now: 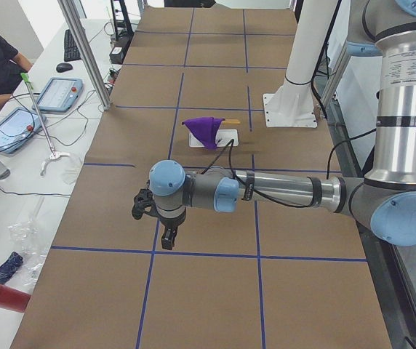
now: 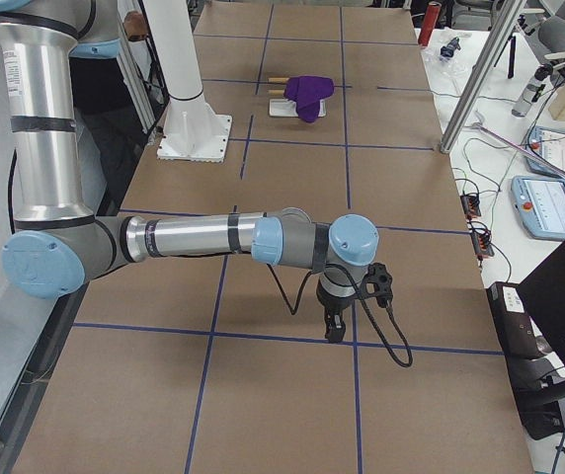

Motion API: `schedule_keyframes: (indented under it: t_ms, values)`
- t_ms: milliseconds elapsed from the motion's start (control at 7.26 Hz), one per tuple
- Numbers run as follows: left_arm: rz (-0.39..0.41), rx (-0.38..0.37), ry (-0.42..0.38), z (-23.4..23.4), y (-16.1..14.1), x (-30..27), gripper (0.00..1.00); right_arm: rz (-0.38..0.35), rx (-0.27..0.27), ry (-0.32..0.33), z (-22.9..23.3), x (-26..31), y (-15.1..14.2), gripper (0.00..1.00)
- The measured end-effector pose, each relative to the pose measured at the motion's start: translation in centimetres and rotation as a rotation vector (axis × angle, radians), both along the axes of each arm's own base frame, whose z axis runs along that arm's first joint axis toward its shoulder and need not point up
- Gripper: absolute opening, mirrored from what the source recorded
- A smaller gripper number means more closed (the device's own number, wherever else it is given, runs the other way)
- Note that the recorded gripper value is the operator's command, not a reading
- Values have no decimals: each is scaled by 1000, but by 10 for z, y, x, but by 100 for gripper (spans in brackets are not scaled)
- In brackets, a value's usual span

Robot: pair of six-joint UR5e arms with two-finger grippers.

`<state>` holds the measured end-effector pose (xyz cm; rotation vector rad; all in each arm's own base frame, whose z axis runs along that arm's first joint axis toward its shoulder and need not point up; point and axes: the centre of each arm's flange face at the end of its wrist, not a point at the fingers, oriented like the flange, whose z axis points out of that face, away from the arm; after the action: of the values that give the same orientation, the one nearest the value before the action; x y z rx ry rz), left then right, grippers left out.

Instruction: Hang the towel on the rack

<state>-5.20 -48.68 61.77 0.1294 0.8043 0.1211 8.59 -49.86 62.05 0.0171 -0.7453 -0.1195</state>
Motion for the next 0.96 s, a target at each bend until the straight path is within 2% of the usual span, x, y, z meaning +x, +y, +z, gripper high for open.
schedule_keyframes:
  t_ms: [551, 964]
  values:
    - [-4, -5, -5, 3, 7, 0, 100, 1, -15, 1, 7, 0, 6, 100]
    - [3, -65, -14, -15, 8, 1, 100, -4, -33, 1, 17, -2, 13, 100]
